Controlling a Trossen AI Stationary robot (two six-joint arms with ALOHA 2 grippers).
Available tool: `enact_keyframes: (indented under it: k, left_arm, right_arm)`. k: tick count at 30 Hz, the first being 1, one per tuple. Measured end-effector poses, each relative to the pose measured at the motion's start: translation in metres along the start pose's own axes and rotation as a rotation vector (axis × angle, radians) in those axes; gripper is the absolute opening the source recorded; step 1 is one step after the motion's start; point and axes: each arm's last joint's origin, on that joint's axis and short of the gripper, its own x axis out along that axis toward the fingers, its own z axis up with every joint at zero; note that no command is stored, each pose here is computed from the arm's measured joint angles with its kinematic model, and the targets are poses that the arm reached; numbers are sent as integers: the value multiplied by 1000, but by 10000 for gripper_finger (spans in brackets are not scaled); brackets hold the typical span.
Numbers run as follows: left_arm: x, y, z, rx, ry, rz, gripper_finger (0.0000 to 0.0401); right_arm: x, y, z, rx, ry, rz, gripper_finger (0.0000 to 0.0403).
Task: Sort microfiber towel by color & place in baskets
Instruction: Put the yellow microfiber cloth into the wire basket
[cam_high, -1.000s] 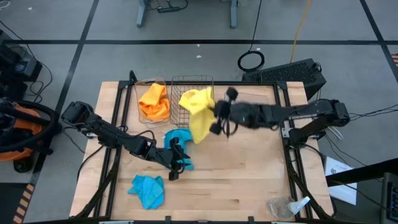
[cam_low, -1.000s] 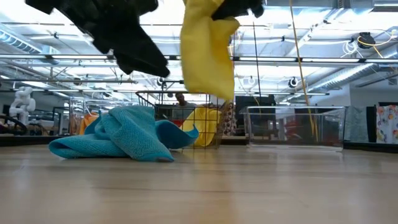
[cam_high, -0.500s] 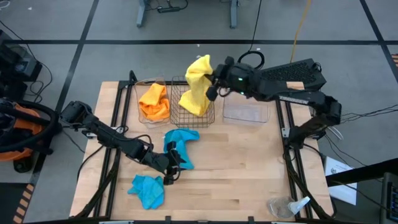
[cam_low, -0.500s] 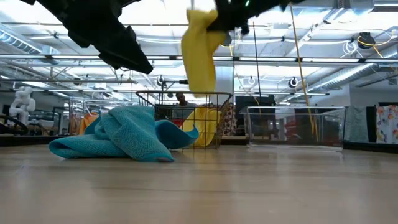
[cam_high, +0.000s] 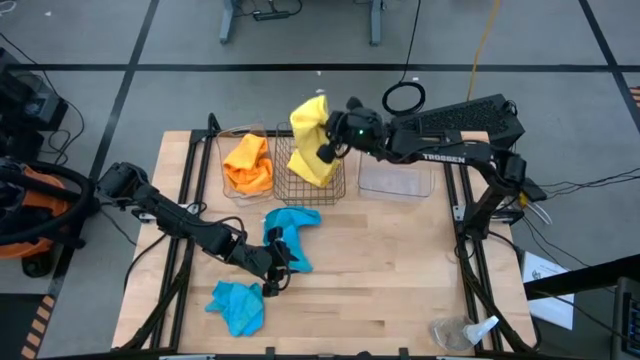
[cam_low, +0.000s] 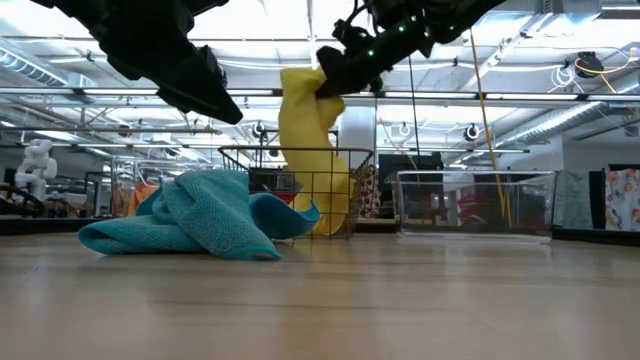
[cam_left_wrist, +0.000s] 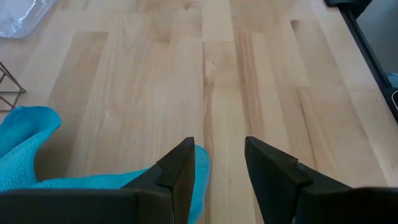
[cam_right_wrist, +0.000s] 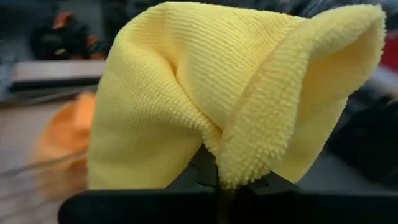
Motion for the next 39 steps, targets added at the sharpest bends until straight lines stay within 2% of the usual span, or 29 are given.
enact_keyframes:
  k: [3, 7, 10, 16, 20, 29, 35, 39]
  left_arm:
    - [0, 0, 0, 0, 0, 0, 147]
    - [0, 0, 0, 1, 0, 0, 147]
    - [0, 0, 0, 1, 0, 0, 147]
    - [0, -1, 0, -3, 1, -3, 147]
    - [-1, -3, -1, 3, 1, -9, 147]
    - [-1, -3, -1, 5, -7, 5, 147]
    - [-1, -3, 0, 4, -12, 3, 147]
    - [-1, -3, 0, 4, -13, 4, 147]
  right_arm:
    - [-3, -10, 20, -33, -96, -69, 2]
    - [-8, -13, 37, -16, -169, -76, 2]
    - [-6, -7, 26, -19, -72, -43, 2]
    - [3, 17, -18, -16, 277, 66, 2]
    - [-2, 39, -35, -72, 437, 129, 2]
    - [-19, 69, -32, -123, 456, 217, 2]
    - [-25, 77, -37, -118, 507, 419, 2]
    - [-25, 77, -37, -113, 507, 423, 5]
